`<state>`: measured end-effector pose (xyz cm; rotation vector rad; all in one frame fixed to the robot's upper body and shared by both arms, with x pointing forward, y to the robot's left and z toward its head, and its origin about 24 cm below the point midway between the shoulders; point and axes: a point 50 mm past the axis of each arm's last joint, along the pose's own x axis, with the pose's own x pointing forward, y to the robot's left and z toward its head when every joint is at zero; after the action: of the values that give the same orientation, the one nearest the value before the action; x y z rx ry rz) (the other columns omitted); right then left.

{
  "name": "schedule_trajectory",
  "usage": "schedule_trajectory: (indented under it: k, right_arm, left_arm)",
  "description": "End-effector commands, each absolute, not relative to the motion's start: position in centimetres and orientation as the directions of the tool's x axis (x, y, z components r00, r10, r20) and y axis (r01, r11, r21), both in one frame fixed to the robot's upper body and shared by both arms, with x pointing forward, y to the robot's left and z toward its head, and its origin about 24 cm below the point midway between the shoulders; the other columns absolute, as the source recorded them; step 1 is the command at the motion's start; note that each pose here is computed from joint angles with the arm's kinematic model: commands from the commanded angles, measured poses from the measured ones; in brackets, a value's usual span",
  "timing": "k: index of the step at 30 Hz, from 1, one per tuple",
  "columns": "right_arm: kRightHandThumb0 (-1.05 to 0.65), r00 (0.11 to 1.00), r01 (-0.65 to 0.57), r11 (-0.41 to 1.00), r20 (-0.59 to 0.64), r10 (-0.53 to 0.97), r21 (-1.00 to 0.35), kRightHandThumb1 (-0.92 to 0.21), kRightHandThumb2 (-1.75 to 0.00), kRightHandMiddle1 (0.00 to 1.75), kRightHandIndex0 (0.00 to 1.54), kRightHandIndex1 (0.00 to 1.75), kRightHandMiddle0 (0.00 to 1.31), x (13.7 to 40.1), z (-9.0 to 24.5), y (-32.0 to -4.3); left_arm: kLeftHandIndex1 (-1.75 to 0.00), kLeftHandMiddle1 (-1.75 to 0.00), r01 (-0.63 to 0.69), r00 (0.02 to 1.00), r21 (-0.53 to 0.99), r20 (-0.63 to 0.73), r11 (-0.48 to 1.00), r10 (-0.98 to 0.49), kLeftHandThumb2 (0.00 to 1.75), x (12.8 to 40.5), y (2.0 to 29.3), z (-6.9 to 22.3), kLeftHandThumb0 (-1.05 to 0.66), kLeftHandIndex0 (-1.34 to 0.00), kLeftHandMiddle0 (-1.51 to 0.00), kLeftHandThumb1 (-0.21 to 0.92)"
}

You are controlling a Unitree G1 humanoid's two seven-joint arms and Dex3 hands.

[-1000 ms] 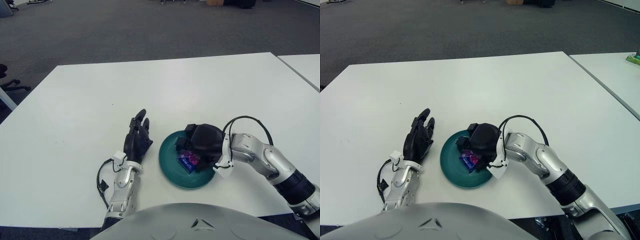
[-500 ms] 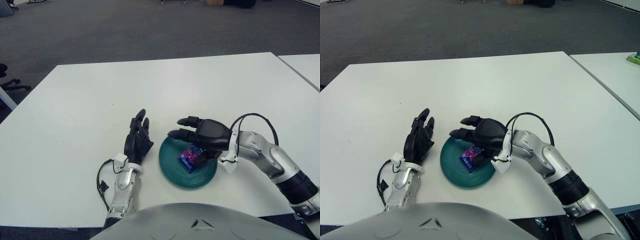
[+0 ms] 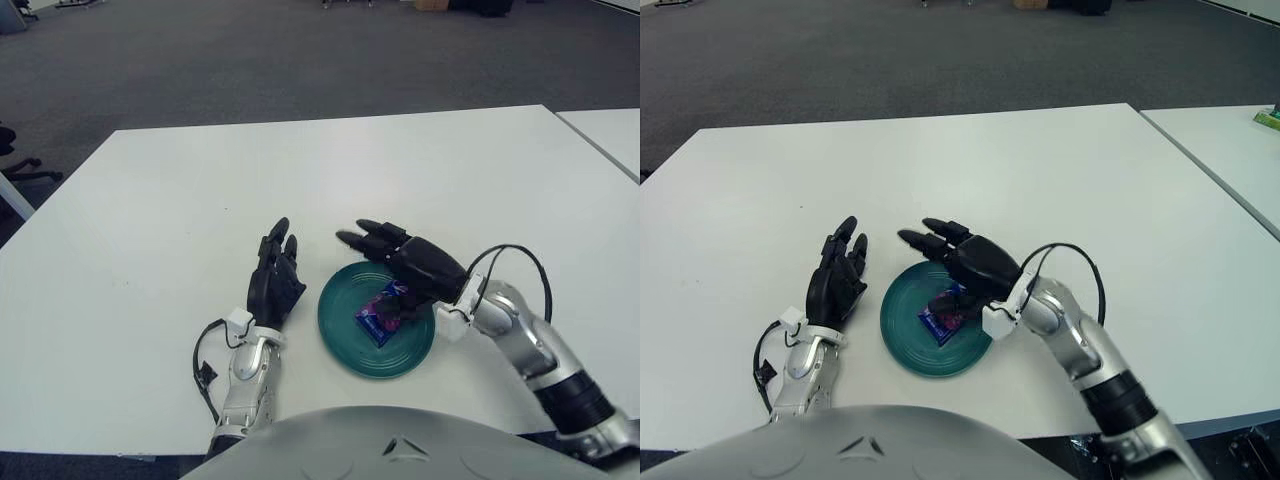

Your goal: Put the gum into the plate.

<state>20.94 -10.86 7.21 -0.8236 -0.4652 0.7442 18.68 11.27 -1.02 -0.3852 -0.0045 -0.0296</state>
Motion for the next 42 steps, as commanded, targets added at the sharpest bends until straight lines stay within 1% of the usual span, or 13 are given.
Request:
schedule_trajectory:
  k: [1,5,6,8,9,10,13,19,23,30,36,42]
  right_arm:
    - [-1.05,0.744,-0.402,0.629,0.163,0.648,-0.666,-0.92,-0.80,0.02,0.02,0.01,0.03,21.4,6.4,-11.4]
    - [-1.05,0.812,-0.355,0.744,0.208,0.545,-0.566,-0.92,-0.81,0.03,0.05,0.02,0.04,22.3,4.8,-12.0]
    - [-1.05,0.839,-0.345,0.806,0.227,0.494,-0.481,-0.92,-0.84,0.04,0.09,0.04,0.04,22.7,4.4,-12.0]
    - [-1.05,0.877,-0.321,0.883,0.245,0.414,-0.342,-0.92,-0.87,0.06,0.11,0.04,0.05,23.1,3.7,-12.1]
    - [-1.05,0.886,-0.313,0.900,0.248,0.392,-0.303,-0.92,-0.88,0.06,0.11,0.04,0.05,23.2,3.6,-12.1]
    - [-1.05,0.889,-0.309,0.906,0.250,0.383,-0.288,-0.92,-0.90,0.12,0.12,0.02,0.03,23.2,3.5,-12.1]
    - [-1.05,0.920,-0.274,0.949,0.245,0.306,-0.156,-0.92,-0.91,0.21,0.14,0.01,0.01,23.2,3.3,-12.6]
    - [-1.04,0.950,-0.224,0.975,0.220,0.220,-0.010,-0.92,-0.90,0.34,0.16,0.00,0.00,23.3,3.3,-13.8]
    - [-1.01,0.961,-0.196,0.980,0.202,0.189,0.015,-0.92,-0.90,0.39,0.16,0.01,0.00,23.6,3.6,-14.5]
    - [-0.99,0.975,-0.146,0.988,0.161,0.153,-0.050,-0.92,-0.92,0.42,0.18,0.01,0.00,23.8,4.2,-17.3]
    - [-0.99,0.984,-0.130,0.988,0.114,0.139,-0.080,-0.92,-0.91,0.40,0.19,0.01,0.00,23.7,3.3,-19.4]
    - [-0.98,0.989,-0.120,0.990,0.082,0.126,-0.077,-0.92,-0.91,0.38,0.20,0.02,0.00,23.6,2.7,-19.8]
  left_arm:
    - [-0.57,-0.04,-0.024,0.999,-0.445,-0.046,0.895,0.004,1.00,18.5,10.3,-1.9,-0.97,0.00,-0.26,0.92]
    - [-0.67,-0.04,-0.030,0.998,-0.445,-0.055,0.895,0.007,0.97,18.4,10.5,-2.0,-1.00,0.00,-0.30,0.92]
    - [-0.75,-0.04,-0.027,0.998,-0.448,-0.056,0.894,0.002,0.96,18.4,10.5,-2.0,-1.03,0.00,-0.32,0.92]
    - [-0.73,-0.04,-0.019,0.998,-0.454,-0.057,0.891,-0.008,0.96,18.4,10.5,-2.0,-1.04,0.00,-0.32,0.92]
    - [-0.73,-0.04,-0.016,0.998,-0.456,-0.058,0.890,-0.011,0.96,18.4,10.6,-2.0,-1.04,0.00,-0.32,0.92]
    - [-0.71,-0.03,-0.015,0.998,-0.457,-0.058,0.889,-0.013,0.96,18.4,10.6,-2.0,-1.04,0.00,-0.31,0.92]
    - [-0.67,-0.02,-0.006,0.998,-0.460,-0.056,0.888,-0.022,0.96,18.4,10.6,-2.0,-1.05,0.00,-0.30,0.92]
    - [-0.58,0.00,-0.002,0.998,-0.456,-0.055,0.890,-0.026,0.97,18.5,10.6,-2.0,-1.05,0.00,-0.27,0.92]
    - [-0.56,0.00,-0.005,0.998,-0.456,-0.061,0.890,-0.025,0.97,18.5,10.7,-2.1,-1.05,0.00,-0.26,0.92]
    - [-0.55,0.00,-0.008,0.998,-0.441,-0.065,0.897,-0.023,0.98,18.5,10.7,-2.1,-1.05,0.00,-0.25,0.92]
    - [-0.54,0.00,-0.006,0.998,-0.441,-0.060,0.898,-0.023,0.98,18.4,10.8,-2.0,-1.05,0.00,-0.24,0.92]
    - [-0.51,0.00,-0.008,0.998,-0.426,-0.061,0.905,-0.020,0.98,18.3,11.0,-2.0,-1.05,0.00,-0.23,0.92]
